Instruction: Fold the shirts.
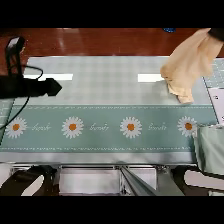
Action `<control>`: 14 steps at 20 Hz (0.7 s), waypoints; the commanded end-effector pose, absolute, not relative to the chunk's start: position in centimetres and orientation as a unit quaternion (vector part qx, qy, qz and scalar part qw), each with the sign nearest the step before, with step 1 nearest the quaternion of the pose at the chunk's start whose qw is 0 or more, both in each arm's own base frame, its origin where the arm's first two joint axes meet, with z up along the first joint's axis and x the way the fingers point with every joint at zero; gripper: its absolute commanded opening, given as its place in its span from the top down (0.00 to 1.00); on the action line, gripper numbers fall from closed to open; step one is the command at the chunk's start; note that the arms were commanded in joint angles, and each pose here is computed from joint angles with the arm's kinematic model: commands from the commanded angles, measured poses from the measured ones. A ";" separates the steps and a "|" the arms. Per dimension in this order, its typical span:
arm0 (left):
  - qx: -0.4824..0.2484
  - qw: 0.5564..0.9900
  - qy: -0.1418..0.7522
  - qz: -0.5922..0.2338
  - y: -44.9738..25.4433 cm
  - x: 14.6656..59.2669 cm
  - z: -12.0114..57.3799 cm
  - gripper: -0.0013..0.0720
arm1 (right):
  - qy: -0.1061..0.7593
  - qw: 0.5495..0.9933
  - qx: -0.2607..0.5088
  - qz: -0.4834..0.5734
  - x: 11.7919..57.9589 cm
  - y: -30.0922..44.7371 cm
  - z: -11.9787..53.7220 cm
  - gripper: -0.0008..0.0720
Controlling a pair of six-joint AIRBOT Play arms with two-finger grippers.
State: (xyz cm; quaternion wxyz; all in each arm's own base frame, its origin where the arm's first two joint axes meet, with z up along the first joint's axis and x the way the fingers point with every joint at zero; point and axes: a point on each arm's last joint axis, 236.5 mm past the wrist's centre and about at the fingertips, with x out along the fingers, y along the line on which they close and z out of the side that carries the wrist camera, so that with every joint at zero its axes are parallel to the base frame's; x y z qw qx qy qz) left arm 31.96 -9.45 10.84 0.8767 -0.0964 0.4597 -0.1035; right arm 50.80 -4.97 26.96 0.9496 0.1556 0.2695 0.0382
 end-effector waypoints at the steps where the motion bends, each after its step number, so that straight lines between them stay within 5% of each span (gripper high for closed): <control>1: -0.129 0.874 0.460 -0.092 -8.7 26.7 8.4 0.29 | 0.133 0.977 0.122 0.111 45.0 -0.6 40.4 0.96; 9: -0.174 0.875 0.441 -0.100 -9.4 24.3 8.7 0.29 | -0.023 0.964 0.035 0.264 33.8 8.2 52.0 0.96; 14: -0.178 0.883 0.422 -0.101 -9.4 25.0 9.4 0.29 | 0.142 0.912 0.037 0.384 31.4 15.4 43.2 0.96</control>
